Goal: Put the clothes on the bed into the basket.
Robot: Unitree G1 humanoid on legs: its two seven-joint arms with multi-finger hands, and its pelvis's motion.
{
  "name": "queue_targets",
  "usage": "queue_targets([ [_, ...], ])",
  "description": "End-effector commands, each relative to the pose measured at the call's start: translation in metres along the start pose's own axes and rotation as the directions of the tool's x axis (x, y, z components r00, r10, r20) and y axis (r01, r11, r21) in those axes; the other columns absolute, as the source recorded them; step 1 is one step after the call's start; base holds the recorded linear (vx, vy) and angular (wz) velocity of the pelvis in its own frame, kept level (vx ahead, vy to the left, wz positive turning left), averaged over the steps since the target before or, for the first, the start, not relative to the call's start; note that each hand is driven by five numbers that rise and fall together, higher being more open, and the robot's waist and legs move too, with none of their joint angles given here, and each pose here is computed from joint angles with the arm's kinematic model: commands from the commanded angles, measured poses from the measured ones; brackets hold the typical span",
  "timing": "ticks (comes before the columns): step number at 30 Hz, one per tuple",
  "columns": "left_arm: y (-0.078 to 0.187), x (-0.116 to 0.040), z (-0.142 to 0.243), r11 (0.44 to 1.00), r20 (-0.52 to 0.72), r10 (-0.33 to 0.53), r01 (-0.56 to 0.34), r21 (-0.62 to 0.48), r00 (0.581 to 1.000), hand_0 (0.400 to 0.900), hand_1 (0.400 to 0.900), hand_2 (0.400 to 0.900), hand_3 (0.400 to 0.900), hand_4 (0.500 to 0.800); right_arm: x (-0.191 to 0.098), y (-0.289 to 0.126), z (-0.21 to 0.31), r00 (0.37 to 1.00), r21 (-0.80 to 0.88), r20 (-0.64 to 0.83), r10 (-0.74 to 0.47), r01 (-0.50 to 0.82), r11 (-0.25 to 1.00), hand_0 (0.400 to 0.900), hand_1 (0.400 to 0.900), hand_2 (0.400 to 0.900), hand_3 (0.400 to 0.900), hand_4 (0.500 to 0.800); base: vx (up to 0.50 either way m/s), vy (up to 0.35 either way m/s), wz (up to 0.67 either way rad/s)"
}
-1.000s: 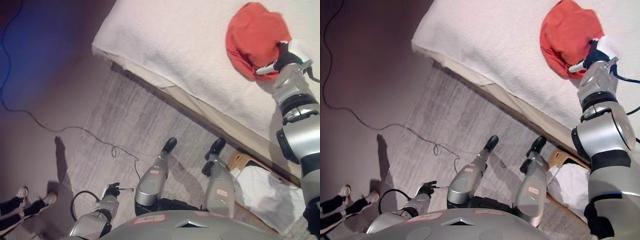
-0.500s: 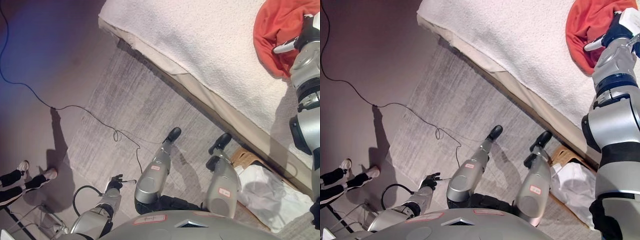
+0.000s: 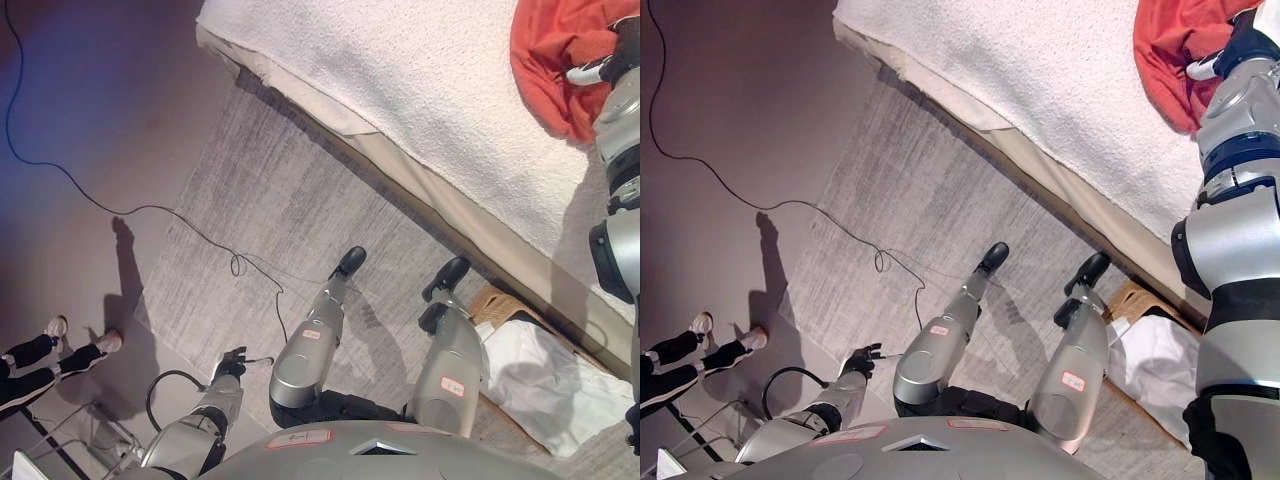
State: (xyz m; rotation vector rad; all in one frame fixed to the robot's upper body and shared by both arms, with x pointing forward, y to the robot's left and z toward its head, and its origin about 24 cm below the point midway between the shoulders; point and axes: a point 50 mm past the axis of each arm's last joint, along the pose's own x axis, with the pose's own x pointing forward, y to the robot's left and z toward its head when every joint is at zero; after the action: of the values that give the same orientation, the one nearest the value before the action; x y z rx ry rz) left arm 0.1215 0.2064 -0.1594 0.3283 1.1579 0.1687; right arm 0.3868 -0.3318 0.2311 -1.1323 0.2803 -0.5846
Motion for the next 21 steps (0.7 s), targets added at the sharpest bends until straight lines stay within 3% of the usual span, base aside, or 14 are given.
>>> queue_targets([
  [1,0.035,-0.004,-0.047,0.994,-0.128,0.093,-0.084,0.069,0.987,0.900,0.900,0.900,0.900,0.800,0.003,-0.035,0.013,0.993,-0.033,0.064,-0.097,0.099,0.994,0.400,0.400,0.400,0.400,0.500,0.006,0.024,-0.11],
  [15,0.034,-0.004,-0.049,0.995,-0.148,0.091,-0.086,0.042,0.985,0.900,0.900,0.900,0.900,0.800,0.004,-0.036,0.003,0.993,-0.030,0.044,-0.113,0.114,0.993,0.400,0.400,0.400,0.400,0.500,0.006,0.040,-0.10],
  [21,0.039,-0.004,-0.052,0.994,-0.172,0.110,-0.108,0.021,0.979,0.900,0.900,0.900,0.900,0.800,0.001,-0.006,0.003,0.997,-0.043,0.061,-0.042,0.044,0.998,0.400,0.400,0.400,0.400,0.500,0.025,0.102,-0.56],
])
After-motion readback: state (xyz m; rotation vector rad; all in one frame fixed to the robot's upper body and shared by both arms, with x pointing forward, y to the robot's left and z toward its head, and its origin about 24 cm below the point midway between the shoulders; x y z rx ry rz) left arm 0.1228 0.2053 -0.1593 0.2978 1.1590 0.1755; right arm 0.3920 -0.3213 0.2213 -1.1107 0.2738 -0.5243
